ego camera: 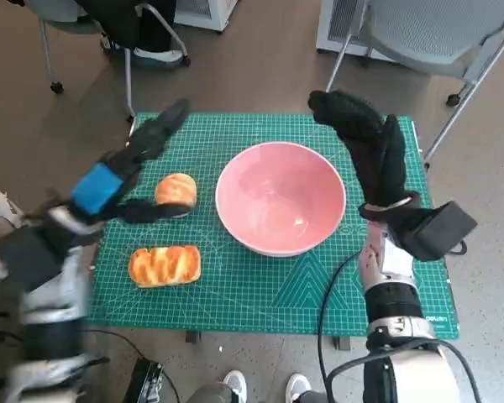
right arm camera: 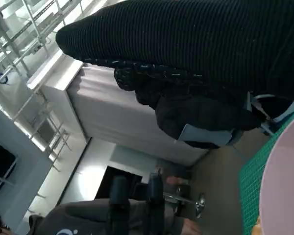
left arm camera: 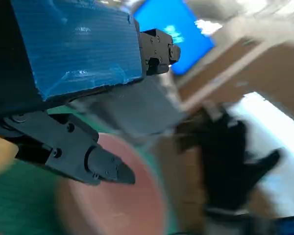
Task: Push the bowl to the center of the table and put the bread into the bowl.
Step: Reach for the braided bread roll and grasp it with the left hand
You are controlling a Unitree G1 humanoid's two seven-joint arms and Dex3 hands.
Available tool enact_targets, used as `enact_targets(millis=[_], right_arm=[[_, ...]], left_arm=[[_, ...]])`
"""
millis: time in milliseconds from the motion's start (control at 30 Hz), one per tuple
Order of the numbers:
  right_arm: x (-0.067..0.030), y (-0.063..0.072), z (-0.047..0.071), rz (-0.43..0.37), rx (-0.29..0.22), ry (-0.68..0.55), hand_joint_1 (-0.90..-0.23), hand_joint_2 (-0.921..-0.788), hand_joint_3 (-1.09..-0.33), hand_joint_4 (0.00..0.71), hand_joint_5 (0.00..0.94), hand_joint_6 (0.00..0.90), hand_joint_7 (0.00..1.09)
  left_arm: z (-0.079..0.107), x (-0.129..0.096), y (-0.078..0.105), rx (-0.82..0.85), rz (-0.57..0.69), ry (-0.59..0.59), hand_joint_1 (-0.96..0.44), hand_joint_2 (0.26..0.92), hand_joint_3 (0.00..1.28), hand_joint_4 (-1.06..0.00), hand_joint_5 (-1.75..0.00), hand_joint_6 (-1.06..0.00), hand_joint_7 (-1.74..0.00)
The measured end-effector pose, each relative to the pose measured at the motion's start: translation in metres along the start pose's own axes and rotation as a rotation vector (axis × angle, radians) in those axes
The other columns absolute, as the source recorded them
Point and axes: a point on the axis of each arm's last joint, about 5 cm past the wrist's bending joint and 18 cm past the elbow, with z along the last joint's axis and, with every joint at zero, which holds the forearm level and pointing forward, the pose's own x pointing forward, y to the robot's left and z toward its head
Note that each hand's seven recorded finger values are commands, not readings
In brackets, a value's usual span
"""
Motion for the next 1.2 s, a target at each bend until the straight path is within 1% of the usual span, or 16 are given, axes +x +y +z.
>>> enact_targets(millis=[100,233,433,600,733,900,1100,1200], right_arm=[[0.0002,0.000,0.000,0.001,0.001,-0.001,-0.673,-0.921,-0.799,0.178,0.001,0.243,0.10],[0.0003,0.001,0.000,0.005,0.003,0.001,-0.672,-0.921,-0.799,0.176,0.000,0.241,0.10],[0.0007,0.004,-0.002,0.010,0.011,0.003,-0.671,-0.921,-0.800,0.175,0.000,0.239,0.11],[0.0010,0.006,-0.002,0.014,0.017,0.004,-0.674,-0.921,-0.800,0.174,0.000,0.236,0.11],[0.0000,0.006,-0.003,0.013,0.018,0.008,-0.675,-0.921,-0.800,0.175,0.000,0.236,0.11],[-0.0012,0.006,-0.003,0.011,0.019,0.013,-0.676,-0.921,-0.800,0.176,0.001,0.235,0.12],[-0.0022,0.006,-0.005,0.010,0.025,0.024,-0.676,-0.921,-0.800,0.176,0.001,0.234,0.12],[-0.0025,0.006,-0.005,0.010,0.026,0.027,-0.676,-0.921,-0.800,0.176,0.001,0.233,0.13]], left_arm=[[0.009,-0.009,0.001,0.057,-0.016,0.055,-0.32,0.663,0.00,0.00,0.00,-0.05,-0.03],[0.023,-0.022,0.000,0.114,-0.026,0.071,-0.33,0.665,0.00,0.00,0.00,-0.09,-0.05],[0.037,-0.029,0.000,0.164,-0.048,0.083,-0.33,0.671,0.00,0.00,0.00,-0.15,-0.08],[0.043,-0.032,-0.002,0.188,-0.065,0.159,-0.27,0.672,0.00,-0.02,-0.01,-0.20,-0.09],[0.047,-0.033,-0.010,0.237,-0.071,0.250,-0.25,0.672,0.00,-0.08,-0.02,-0.26,-0.08],[0.052,-0.031,-0.024,0.294,-0.113,0.376,-0.25,0.673,0.00,-0.13,-0.02,-0.30,-0.04],[0.045,-0.023,-0.045,0.364,-0.187,0.464,-0.26,0.673,0.00,-0.20,-0.03,-0.32,-0.03],[0.039,-0.019,-0.051,0.397,-0.215,0.494,-0.27,0.674,0.00,-0.21,-0.02,-0.33,-0.03]])
